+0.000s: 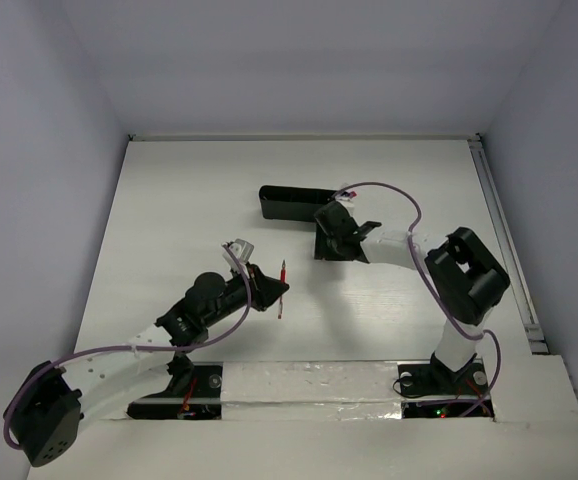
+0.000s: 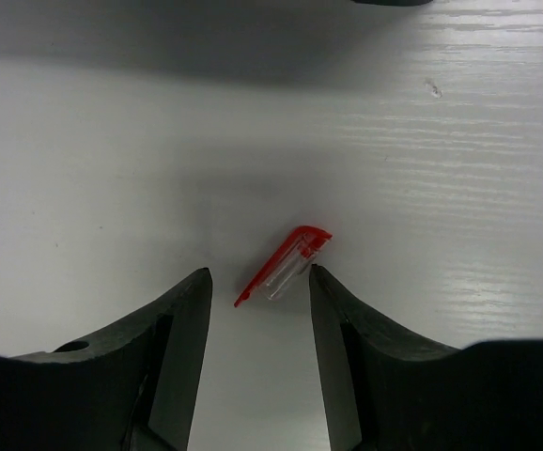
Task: Sort the stationery into containers
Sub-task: Close the pen cap on the pen.
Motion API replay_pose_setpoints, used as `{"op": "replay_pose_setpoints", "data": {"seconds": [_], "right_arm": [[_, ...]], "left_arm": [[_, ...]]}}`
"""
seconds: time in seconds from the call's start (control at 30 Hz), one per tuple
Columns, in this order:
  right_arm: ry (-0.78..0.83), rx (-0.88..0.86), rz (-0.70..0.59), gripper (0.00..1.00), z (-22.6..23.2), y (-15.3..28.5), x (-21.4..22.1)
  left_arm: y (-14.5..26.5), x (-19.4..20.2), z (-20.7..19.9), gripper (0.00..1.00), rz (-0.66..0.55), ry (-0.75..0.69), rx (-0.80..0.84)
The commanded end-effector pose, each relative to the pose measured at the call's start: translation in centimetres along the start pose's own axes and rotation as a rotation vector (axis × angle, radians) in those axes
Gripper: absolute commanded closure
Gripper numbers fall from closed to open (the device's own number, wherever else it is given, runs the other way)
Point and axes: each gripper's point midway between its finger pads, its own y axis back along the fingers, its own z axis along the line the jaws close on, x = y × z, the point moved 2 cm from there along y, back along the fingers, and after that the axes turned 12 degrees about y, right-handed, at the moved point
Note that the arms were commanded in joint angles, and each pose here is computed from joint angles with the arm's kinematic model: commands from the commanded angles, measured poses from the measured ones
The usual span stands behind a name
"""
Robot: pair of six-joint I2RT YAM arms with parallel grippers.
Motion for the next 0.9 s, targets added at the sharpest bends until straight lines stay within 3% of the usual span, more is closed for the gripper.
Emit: {"op": "replay_pose_setpoints", "data": {"seconds": [0.0, 0.37, 0.87], "right_arm": [[0.046, 0.108, 0.045, 0.48, -1.9, -0.4, 0.4], [0.129, 0.163, 0.110, 0.64, -2.4, -1.3, 0.5], [0.193, 0.177, 0.184, 0.60, -2.5, -2.3, 1.5]], "left_arm": [[-0.1, -0.4, -0.7, 1.00, -0.024, -0.016, 0.052], [0.3, -0.9, -0.9, 1.00, -0.061, -0.023, 0.069], [0.4, -0.6, -0.6, 1.00, -0.056, -0.009, 0.064]]}}
